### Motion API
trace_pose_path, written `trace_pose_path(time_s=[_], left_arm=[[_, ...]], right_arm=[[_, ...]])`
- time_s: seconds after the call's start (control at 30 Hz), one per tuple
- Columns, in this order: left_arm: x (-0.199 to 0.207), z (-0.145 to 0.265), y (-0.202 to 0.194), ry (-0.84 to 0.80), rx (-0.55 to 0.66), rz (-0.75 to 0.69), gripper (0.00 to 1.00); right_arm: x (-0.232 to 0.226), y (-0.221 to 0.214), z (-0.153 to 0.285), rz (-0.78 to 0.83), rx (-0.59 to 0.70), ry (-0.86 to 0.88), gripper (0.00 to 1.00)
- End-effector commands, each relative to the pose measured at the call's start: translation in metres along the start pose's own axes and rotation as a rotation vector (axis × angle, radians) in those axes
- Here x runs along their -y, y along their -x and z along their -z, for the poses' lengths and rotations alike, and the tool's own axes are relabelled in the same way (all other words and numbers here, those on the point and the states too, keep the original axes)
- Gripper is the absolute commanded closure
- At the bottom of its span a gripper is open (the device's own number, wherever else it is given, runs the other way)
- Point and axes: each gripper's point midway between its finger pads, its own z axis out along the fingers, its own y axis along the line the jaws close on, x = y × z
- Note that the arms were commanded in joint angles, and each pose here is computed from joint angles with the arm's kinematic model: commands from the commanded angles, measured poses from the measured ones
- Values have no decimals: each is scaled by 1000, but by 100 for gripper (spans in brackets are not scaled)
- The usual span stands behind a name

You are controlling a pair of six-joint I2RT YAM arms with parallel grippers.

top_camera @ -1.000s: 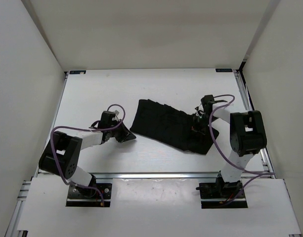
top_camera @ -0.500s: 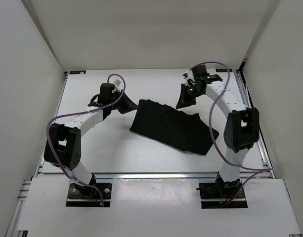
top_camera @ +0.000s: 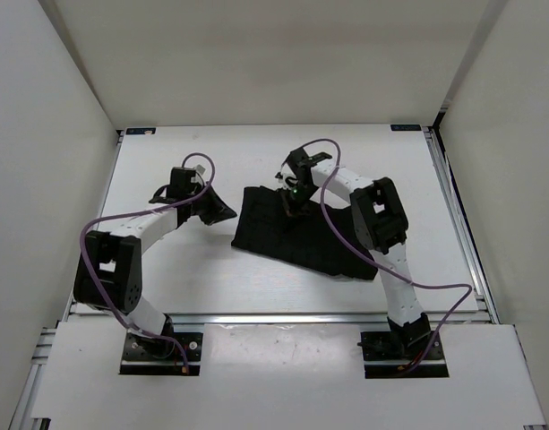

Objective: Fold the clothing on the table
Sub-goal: Fold the skirt

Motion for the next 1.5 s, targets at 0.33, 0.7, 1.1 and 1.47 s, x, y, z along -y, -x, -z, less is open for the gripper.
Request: trace_pose_path(time_s=[0.33, 0.7, 1.1, 1.47], left_arm=[[-8, 37, 24, -48, 102, 46, 100], [-27, 47, -39, 119, 17, -101, 99], [-97, 51, -107, 269, -50, -90, 76], [-95, 24, -127, 192, -121, -45, 79]], right_arm=[[-80, -78, 16, 263, -144, 190, 93], [46, -75, 171, -91, 321, 135, 26], [147, -161, 140, -446, 349, 22, 23], [184, -157, 128, -502, 394, -75, 24]])
